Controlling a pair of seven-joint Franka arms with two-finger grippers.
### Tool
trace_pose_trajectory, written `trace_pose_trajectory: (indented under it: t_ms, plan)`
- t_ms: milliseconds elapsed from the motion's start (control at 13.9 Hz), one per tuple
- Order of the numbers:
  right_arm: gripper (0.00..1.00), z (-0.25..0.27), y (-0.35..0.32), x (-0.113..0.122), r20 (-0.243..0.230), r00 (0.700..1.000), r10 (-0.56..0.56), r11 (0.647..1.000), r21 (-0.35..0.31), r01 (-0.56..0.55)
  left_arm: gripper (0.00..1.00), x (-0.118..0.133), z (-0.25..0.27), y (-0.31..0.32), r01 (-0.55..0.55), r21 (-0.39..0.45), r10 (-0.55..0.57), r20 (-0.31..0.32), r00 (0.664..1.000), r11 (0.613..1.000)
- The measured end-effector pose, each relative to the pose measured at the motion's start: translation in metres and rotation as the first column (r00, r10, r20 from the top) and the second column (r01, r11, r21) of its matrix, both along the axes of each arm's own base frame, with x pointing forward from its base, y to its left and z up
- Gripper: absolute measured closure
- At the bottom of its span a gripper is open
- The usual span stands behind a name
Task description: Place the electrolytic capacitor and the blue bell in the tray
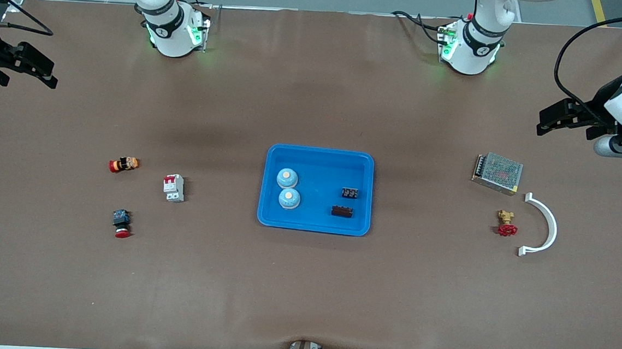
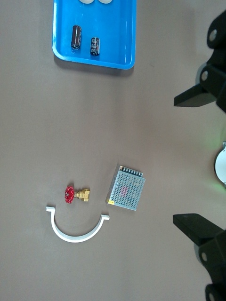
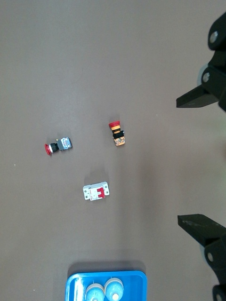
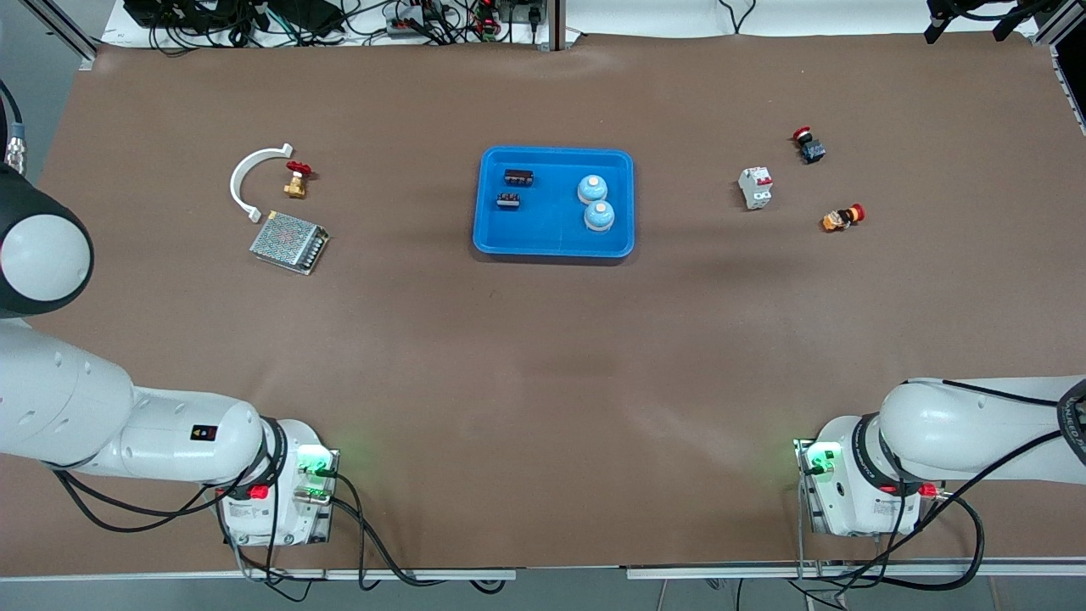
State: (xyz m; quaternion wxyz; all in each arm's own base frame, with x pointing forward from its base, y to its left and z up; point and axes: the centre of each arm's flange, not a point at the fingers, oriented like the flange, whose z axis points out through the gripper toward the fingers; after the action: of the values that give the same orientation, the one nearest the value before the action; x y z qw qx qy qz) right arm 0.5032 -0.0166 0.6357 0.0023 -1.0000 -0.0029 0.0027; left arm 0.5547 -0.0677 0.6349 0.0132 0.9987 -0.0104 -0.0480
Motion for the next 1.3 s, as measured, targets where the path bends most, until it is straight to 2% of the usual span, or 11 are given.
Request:
trace_pose_trajectory:
  t_ms: [504,864,1296]
  plan:
    - [0.0,0.0,0.0,0.0,0.0,1.0,0.0,1.0,0.0,0.0,0.0,0.0,0.0,0.004,-0.005,0.004,0.005,0.001,1.0,1.0]
    - [0.0,0.0,0.0,0.0,0.0,1.0,0.0,1.0,0.0,0.0,0.0,0.002,0.0,0.016,0.041,0.031,-0.042,0.004,0.999,0.999]
    - [0.0,0.0,0.0,0.0,0.0,1.0,0.0,1.0,0.0,0.0,0.0,0.001,0.005,0.039,0.013,0.033,-0.013,0.014,1.0,0.999]
